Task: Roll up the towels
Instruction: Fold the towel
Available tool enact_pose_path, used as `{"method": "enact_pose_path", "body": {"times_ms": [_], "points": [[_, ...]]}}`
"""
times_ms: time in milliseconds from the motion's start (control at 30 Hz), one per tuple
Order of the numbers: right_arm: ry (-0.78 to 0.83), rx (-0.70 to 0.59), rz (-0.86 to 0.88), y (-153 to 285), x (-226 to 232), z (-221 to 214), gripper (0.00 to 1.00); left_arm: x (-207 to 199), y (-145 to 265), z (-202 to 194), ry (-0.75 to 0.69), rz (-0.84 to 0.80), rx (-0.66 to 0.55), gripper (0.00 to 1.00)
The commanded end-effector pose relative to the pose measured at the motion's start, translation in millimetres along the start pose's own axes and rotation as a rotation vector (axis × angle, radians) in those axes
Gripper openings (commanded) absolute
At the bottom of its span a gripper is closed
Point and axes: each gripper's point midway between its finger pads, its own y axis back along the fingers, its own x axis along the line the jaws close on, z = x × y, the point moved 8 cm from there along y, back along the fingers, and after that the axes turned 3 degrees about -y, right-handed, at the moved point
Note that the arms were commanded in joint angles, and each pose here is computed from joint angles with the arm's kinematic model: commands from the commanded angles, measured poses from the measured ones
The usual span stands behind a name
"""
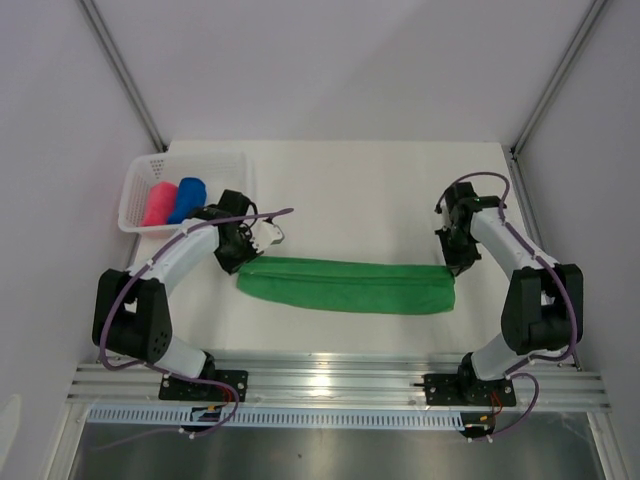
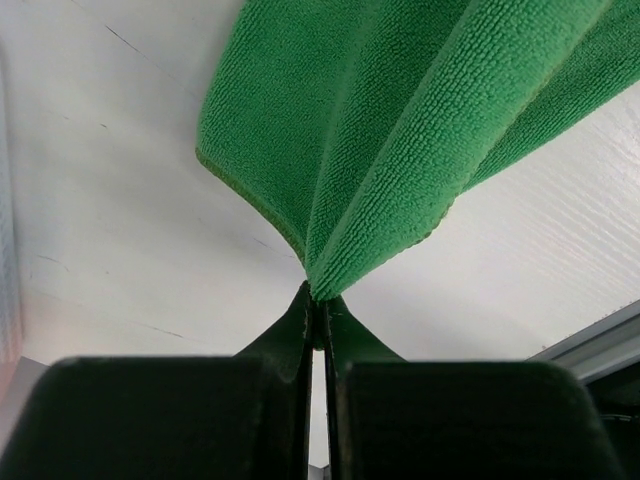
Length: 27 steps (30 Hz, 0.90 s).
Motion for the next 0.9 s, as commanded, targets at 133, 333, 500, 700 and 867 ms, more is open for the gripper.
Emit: {"method": "enact_pose_path", "body": {"times_ms": [133,333,500,700,867], "points": [[0.225,0.197,-0.114,-13,9,-27,0.0,-3,7,-7,-0.039,0.007,-0.005,0.01],[0.283,0.205,-0.11,-16,12,-43,0.02,-5,8,-10,-0.058,-0.013,0.009,0.01],[0.307,0.213,-0.093,-19,13,-50,0.04,-9,9,-14,-0.089,-0.051,0.024,0.04],[0.323,0.21,-0.088,-21,18,-53,0.3,-22,3,-20,-0.122,-0.126,0.012,0.23],[0.327,0.181,-0.08,-15,21,-54,0.53,-27,0,-25,-0.132,-0.145,0.021,0.45]]}}
